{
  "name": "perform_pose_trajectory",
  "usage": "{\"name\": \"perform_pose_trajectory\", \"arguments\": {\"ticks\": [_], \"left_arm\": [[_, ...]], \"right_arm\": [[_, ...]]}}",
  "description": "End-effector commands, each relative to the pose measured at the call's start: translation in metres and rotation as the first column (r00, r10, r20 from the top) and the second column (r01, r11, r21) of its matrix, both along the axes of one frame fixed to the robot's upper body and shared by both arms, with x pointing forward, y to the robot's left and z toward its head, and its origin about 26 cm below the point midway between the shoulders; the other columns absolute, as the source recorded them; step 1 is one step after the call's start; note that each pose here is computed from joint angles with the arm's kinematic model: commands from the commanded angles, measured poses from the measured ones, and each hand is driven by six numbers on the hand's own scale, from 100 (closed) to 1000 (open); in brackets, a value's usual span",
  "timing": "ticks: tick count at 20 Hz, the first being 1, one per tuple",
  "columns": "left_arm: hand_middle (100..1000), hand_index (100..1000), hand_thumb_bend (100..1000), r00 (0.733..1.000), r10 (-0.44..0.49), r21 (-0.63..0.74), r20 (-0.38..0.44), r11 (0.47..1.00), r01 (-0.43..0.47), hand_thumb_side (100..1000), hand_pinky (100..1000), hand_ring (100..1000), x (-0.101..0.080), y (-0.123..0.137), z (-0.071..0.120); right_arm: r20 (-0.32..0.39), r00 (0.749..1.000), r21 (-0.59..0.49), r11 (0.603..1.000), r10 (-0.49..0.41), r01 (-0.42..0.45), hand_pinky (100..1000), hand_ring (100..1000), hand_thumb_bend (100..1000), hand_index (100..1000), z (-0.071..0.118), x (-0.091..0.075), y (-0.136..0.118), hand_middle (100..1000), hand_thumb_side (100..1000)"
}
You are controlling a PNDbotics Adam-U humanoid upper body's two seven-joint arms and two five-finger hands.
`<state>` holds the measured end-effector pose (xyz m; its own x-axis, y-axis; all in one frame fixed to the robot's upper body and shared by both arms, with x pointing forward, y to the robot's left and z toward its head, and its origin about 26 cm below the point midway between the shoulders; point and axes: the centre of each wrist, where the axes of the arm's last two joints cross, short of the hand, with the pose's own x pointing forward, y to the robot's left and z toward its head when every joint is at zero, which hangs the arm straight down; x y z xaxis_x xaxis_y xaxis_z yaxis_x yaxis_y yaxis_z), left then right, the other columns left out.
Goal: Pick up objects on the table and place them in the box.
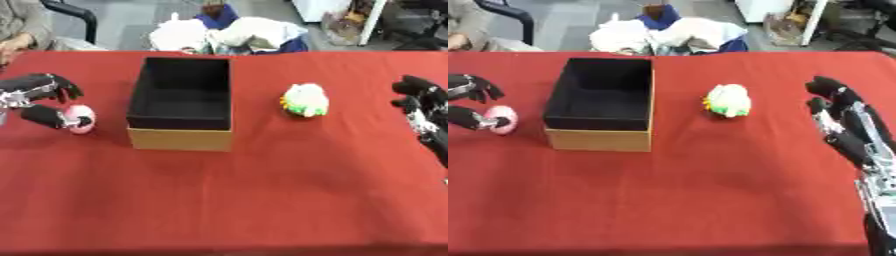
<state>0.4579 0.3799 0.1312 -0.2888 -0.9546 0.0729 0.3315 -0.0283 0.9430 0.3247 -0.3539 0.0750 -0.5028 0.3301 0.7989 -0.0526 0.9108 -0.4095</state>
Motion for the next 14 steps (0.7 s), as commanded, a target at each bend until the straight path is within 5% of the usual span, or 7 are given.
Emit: {"name": "perform_pose_trajectory", "arguments": {"ticks": [1, 10, 14], "left_arm": [[676, 825, 512, 0.998, 0.02, 0.026, 0.057, 0.999, -0.022, 550, 719, 664, 0.004, 0.004, 0.014], [614, 778, 523, 0.992, 0.063, 0.077, 0.109, 0.994, -0.071, 426, 648, 599, 0.004, 0.005, 0.005], [538, 704, 492, 0.993, 0.062, 0.101, 0.102, 0.992, -0.073, 287, 585, 530, 0.003, 0.007, 0.003]], "right_arm": [[0.02, 1.0, -0.006, 1.0, 0.001, 0.0, 807, 892, 100, 901, 0.008, 0.001, -0.004, 795, 550], [0.018, 1.0, -0.004, 1.0, 0.001, -0.001, 808, 892, 100, 902, 0.008, 0.001, -0.004, 795, 554], [0.018, 1.0, -0.004, 1.0, 0.002, -0.002, 808, 892, 100, 902, 0.007, 0.001, -0.004, 795, 562]]}}
